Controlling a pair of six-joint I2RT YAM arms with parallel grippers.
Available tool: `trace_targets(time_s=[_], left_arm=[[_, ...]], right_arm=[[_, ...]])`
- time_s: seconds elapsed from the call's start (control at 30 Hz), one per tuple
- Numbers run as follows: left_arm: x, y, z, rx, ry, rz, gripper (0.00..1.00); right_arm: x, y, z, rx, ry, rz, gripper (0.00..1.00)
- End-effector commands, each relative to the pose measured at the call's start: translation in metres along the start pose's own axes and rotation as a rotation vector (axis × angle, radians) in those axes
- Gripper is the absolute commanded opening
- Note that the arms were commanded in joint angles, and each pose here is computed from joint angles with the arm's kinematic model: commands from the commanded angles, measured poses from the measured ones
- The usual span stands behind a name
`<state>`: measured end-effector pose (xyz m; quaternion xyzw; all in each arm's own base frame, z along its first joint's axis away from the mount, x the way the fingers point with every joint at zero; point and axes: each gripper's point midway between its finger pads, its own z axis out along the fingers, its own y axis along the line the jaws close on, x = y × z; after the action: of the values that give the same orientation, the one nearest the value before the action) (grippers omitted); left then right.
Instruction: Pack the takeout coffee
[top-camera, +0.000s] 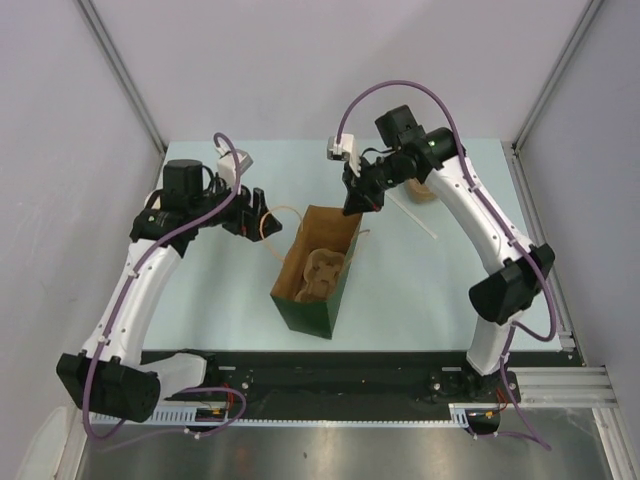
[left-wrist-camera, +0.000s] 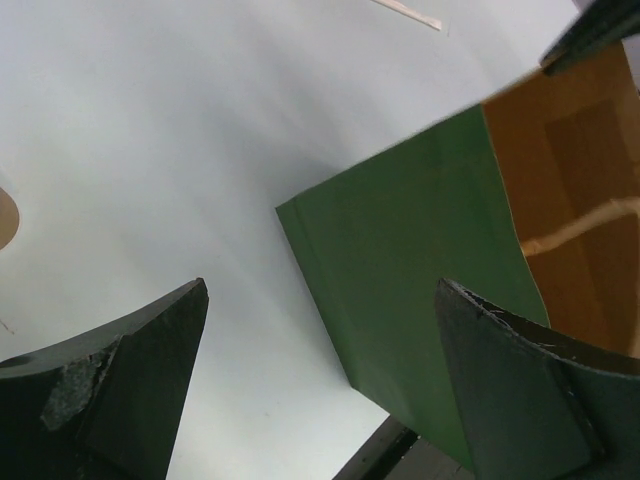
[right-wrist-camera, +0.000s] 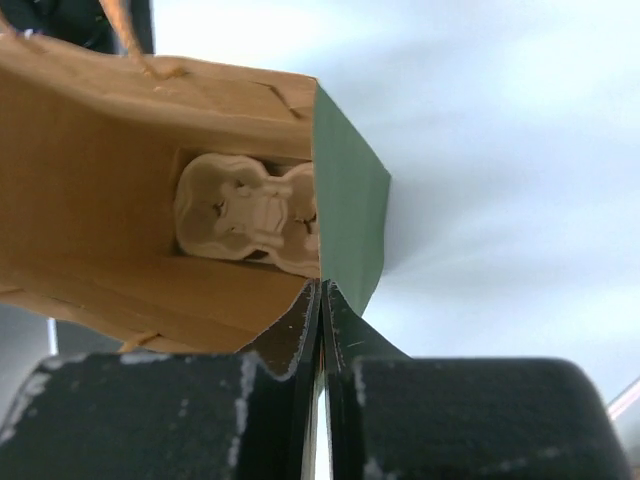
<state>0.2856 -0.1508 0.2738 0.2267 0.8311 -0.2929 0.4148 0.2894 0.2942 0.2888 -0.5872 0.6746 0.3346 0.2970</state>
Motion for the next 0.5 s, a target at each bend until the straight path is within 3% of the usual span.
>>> trace_targets(time_s=[0.0, 0.13, 0.27, 0.33, 0.4, 0.47], left_arm=[[-0.007, 0.002, 0.006, 0.016, -0.031, -0.017, 0.99], [-0.011, 0.016, 0.006, -0.023, -0.021, -0.045, 1.00], [-0.016, 0.056, 0.006, -0.143, 0.028, -0.064, 1.00], [-0.037, 0.071, 0.002, -0.206, 0.023, -0.009, 0.99], [-0.031, 0.101, 0.010, -0.282, 0.105, -0.017, 0.99], [-0.043, 0.120, 0.008, -0.337, 0.139, -0.011, 1.00]], right_arm=[[-0.014, -0.018, -0.002, -0.022, -0.046, -0.040, 0.06], [-0.014, -0.033, 0.002, -0.022, -0.041, -0.071, 0.12], [-0.017, -0.044, 0.004, -0.007, -0.044, -0.084, 0.22], [-0.015, -0.049, 0.007, 0.000, -0.037, -0.077, 0.37], [-0.017, -0.053, 0.005, 0.016, -0.038, -0.075, 0.51], [-0.017, -0.057, 0.003, 0.032, -0.035, -0.062, 0.58]])
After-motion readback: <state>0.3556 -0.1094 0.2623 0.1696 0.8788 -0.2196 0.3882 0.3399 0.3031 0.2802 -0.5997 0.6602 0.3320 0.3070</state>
